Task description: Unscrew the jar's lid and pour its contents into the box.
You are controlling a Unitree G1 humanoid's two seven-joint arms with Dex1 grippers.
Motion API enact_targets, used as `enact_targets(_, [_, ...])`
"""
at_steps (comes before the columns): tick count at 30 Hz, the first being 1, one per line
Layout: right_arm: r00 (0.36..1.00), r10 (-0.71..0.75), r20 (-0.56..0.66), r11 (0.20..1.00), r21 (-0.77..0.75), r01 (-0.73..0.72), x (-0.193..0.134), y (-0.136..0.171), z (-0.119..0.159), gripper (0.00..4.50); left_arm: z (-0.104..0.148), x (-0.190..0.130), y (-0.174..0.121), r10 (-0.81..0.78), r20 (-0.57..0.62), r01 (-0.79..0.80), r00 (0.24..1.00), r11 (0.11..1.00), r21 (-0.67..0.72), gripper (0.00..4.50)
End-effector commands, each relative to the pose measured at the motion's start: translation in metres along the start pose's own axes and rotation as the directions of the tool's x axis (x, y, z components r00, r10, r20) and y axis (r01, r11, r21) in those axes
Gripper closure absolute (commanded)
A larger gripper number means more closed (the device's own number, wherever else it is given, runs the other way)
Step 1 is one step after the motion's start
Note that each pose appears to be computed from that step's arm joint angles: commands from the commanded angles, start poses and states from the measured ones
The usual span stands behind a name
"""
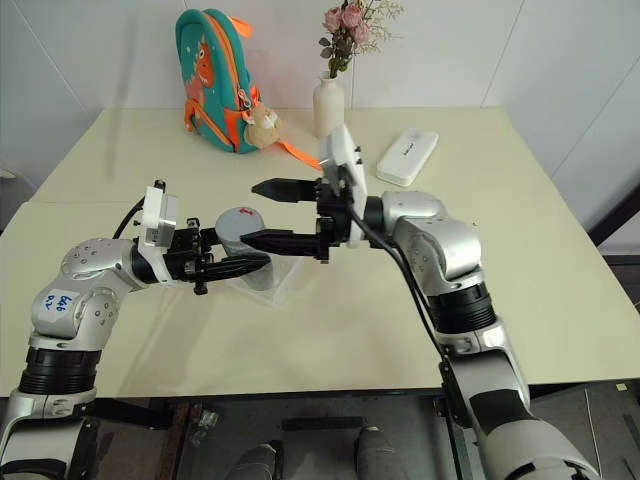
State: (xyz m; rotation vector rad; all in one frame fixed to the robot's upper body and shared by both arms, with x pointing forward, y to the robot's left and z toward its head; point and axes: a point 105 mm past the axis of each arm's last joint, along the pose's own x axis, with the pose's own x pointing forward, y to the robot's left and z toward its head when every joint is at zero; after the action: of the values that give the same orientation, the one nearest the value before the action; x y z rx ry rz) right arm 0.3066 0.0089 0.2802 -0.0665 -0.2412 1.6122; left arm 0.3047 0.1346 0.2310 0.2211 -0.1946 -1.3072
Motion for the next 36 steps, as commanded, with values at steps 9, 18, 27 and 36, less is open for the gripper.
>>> enact_targets(9, [0.999,-0.012,-0.033,0.991,-0.136,0.008,0.033,-0.003,0.005,0.03,0.009,0.005,-0.002,-0.020,0.019,0.019,1.000,0.999,0.039,2.53])
enact_targets(18, [0.996,-0.074,-0.040,0.985,-0.162,0.067,0.018,-0.017,0.009,0.03,0.010,0.005,-0.002,-0.017,0.023,0.017,1.000,0.999,0.038,2.53])
enact_targets(27, [0.995,-0.086,-0.054,0.987,-0.142,0.078,-0.016,-0.020,0.009,0.03,0.010,0.003,-0.001,-0.009,0.021,0.008,1.000,0.999,0.041,2.53])
enact_targets(36, [0.997,-0.041,-0.060,0.993,-0.117,0.034,-0.023,-0.015,0.010,0.03,0.012,0.003,-0.003,-0.015,0.035,0.014,0.999,0.999,0.039,2.53])
